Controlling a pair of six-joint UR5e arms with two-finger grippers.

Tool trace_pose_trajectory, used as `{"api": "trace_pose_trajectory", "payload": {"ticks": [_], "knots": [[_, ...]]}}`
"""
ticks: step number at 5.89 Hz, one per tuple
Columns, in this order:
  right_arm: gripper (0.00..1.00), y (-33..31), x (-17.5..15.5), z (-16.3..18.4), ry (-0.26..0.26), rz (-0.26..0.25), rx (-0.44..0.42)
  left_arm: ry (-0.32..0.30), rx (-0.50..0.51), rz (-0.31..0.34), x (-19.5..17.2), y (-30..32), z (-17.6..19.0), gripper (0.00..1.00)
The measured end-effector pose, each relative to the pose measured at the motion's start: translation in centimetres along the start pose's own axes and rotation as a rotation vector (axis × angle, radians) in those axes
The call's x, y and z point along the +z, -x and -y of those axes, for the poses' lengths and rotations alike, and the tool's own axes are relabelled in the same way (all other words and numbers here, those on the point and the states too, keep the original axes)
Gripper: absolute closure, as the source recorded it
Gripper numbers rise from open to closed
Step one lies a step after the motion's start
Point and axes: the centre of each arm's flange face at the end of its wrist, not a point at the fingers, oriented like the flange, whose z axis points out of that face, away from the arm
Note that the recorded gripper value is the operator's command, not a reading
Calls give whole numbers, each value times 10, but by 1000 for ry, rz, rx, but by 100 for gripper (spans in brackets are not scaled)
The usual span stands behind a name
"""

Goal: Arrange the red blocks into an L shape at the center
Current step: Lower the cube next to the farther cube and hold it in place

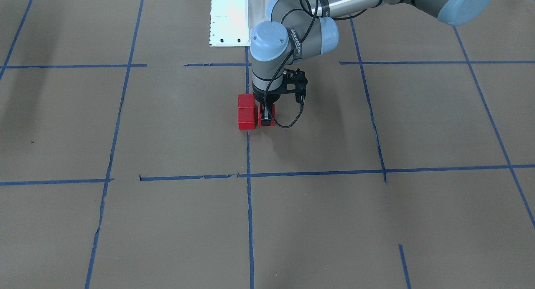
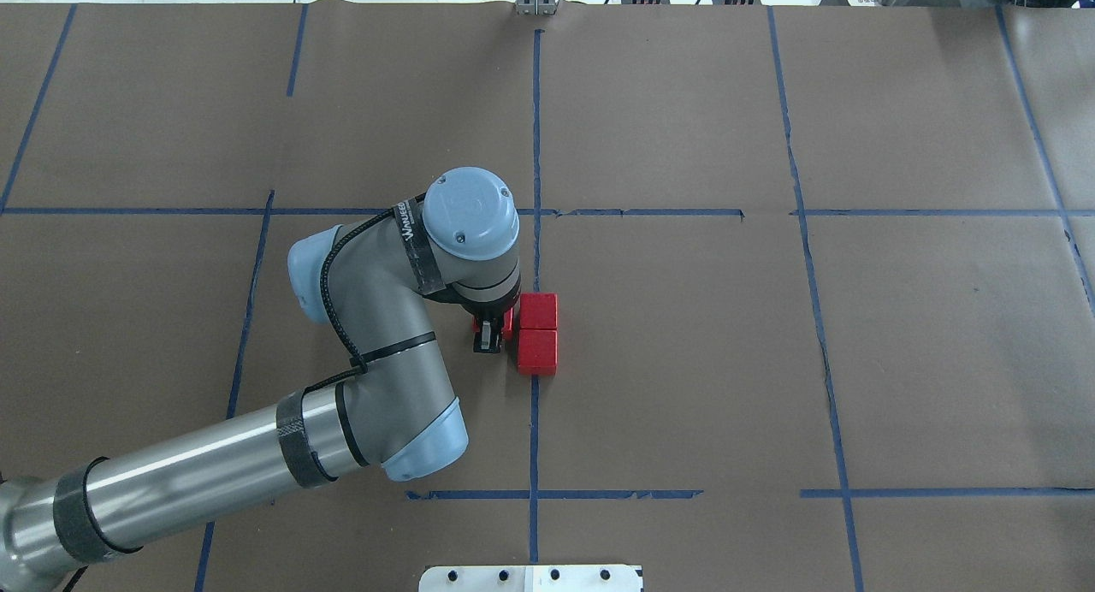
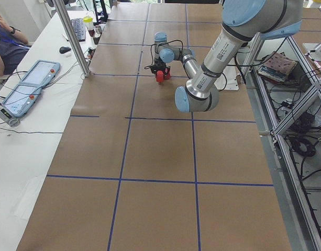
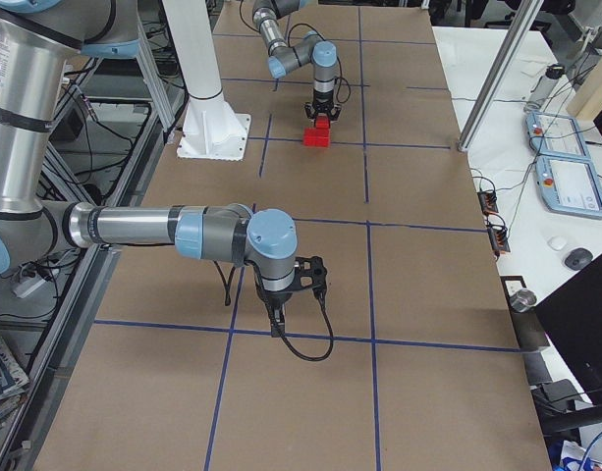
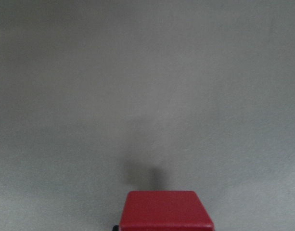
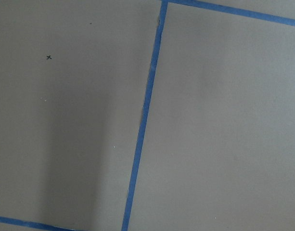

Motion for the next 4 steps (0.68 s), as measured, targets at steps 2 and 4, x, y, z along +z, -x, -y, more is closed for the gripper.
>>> {"api": "trace_pose_trajectory", "payload": {"ticks": [2, 4], "knots": [[0, 0, 0, 0, 0, 0, 0, -2, -19, 4, 4, 2, -4, 76], [0, 0, 0, 0, 0, -1, 0, -8, -32, 4, 6, 0, -7, 76]]}}
